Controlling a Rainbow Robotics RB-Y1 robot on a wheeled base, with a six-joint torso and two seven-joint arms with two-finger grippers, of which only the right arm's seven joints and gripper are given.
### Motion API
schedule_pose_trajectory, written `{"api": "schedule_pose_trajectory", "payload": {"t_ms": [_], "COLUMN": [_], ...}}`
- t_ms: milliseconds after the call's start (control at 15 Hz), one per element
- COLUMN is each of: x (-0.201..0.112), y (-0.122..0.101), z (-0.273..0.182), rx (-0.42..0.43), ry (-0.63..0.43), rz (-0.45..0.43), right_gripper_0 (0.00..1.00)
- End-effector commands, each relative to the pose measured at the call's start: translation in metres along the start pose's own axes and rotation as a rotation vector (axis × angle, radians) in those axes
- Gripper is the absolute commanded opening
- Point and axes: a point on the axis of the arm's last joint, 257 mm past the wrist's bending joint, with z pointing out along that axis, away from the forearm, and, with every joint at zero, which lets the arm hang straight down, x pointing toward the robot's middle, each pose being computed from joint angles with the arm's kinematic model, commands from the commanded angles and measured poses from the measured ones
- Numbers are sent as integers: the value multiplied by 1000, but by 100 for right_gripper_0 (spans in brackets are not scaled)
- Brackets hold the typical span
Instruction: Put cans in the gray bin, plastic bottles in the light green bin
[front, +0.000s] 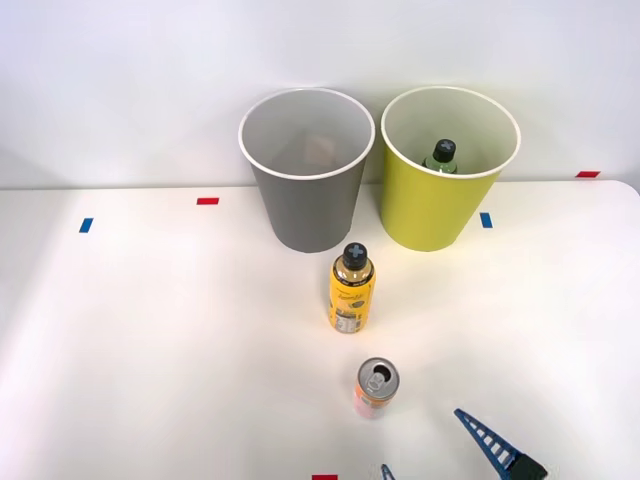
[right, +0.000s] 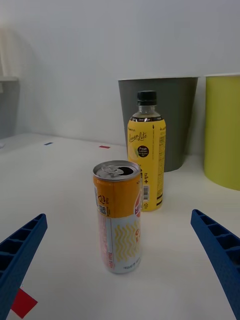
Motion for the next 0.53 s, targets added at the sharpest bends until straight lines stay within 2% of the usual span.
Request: {"api": "schedule_pose_trajectory", "payload": {"t_ms": [67, 267, 533], "x": [2, 9, 19], "y": [0, 2, 4], "z": [19, 34, 30], "rx": [10, 8, 4], "ry": [-3, 1, -3], "rz": [-5, -4, -9], "right_gripper_0": [100, 100, 100]}}
